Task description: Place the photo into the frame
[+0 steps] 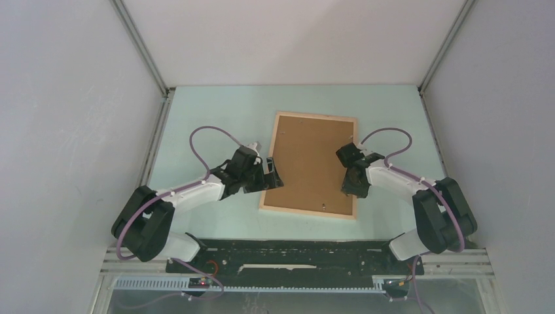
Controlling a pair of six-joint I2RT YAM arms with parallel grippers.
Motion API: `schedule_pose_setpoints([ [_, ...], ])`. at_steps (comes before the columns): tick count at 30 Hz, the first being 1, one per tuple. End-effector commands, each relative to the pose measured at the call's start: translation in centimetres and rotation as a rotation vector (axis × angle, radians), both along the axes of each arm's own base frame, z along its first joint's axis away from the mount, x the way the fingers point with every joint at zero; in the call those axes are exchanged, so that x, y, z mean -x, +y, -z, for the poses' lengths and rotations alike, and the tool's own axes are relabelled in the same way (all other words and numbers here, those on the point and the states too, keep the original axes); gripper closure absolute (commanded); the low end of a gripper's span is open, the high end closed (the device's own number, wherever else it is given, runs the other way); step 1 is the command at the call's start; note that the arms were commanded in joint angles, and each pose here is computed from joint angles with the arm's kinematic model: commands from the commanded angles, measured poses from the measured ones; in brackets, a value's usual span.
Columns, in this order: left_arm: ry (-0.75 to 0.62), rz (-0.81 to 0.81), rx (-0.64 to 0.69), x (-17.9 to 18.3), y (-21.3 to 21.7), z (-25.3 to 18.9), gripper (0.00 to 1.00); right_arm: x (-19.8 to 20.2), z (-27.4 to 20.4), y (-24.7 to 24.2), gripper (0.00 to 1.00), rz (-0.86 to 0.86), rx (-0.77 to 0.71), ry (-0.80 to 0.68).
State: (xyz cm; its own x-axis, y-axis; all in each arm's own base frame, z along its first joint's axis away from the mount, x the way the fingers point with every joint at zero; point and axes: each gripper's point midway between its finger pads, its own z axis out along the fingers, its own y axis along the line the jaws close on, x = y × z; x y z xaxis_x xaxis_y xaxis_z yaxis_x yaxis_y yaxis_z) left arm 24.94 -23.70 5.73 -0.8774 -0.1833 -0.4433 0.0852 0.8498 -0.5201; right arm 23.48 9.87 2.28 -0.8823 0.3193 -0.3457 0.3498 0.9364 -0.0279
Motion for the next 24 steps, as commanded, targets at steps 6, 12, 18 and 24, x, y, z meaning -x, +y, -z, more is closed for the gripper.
schedule_pose_setpoints([
  [6,-0.025,0.027,0.049,0.2,-0.9,-1.0,0.05,2.0,0.6,-1.4,0.76,-0.079,0.093,0.075],
  [12,-0.026,0.025,0.055,0.3,-0.9,-1.2,0.05,1.1,0.0,-1.0,0.86,-0.109,0.077,0.037],
  [18,-0.063,-0.013,0.013,0.0,0.3,-2.0,0.04,0.4,-2.2,0.4,0.58,-0.208,-0.002,-0.042],
  [24,-0.07,-0.181,-0.156,-1.4,3.9,-2.1,0.0,-1.6,-3.7,0.3,0.38,-0.245,-0.023,-0.141],
])
